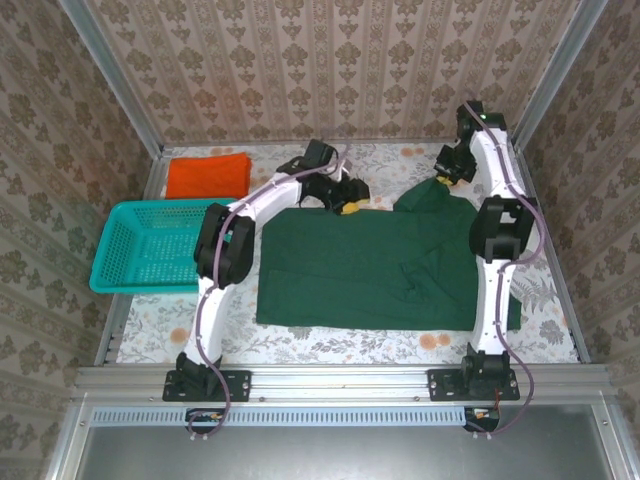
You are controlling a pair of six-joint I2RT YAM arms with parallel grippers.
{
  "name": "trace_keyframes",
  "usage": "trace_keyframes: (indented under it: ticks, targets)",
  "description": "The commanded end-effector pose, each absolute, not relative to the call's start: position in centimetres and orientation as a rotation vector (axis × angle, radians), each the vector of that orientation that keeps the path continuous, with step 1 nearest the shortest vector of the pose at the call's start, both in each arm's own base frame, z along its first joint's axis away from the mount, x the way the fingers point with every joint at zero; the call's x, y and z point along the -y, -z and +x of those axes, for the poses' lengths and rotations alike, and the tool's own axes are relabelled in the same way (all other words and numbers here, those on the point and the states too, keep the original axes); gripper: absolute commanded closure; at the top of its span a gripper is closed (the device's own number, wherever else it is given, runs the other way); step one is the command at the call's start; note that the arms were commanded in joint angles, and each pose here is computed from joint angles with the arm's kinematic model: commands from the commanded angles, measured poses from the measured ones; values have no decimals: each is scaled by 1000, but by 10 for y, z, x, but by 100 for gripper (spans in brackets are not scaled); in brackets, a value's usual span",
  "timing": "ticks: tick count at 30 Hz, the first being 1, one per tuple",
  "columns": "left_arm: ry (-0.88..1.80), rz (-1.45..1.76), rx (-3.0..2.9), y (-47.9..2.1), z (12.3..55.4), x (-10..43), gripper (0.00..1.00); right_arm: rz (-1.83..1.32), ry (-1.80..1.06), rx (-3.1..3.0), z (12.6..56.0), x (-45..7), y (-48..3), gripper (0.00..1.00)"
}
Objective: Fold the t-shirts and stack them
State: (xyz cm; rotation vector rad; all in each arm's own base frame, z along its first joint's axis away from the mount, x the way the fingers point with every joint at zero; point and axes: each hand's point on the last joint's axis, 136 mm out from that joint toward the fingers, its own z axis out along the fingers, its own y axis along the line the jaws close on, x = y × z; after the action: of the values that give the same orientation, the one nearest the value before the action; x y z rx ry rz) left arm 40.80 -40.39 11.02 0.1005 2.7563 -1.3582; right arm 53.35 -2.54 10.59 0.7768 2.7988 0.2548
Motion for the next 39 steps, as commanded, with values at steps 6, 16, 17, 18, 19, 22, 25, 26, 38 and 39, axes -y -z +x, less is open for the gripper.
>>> trace_keyframes:
  ticks: [6,16,17,18,19,22,25,26,38,39]
  targets:
    - [1076,-64,-2801,-114,418,349,48,1087,-276,-2584,569,51,-102,47]
    - [1062,-27,-2806,-129,423,360,47,903,-271,-2718,544,31,-120,43]
    - [1067,-12,-2816,-128,423,365,47,878,-260,-2741,539,28,-121,42]
    - [1076,-1,-2826,-127,423,370,48,850,-264,-2758,537,23,-122,42]
    - [1095,11,-2829,-127,423,377,51,828,-267,-2776,533,20,-123,42]
    - [1163,4,-2834,-125,426,396,53,823,-274,-2812,524,18,-123,41]
    - [1226,-29,-2824,-125,430,412,53,796,-340,-2836,521,12,-124,39]
    - [1243,-36,-2822,-124,430,417,54,792,-339,-2845,519,13,-123,39]
    - [891,-35,-2861,-117,427,363,50,867,-289,-2866,485,52,-154,34]
    - [839,-35,-2865,-118,428,352,49,863,-283,-2864,483,52,-159,34]
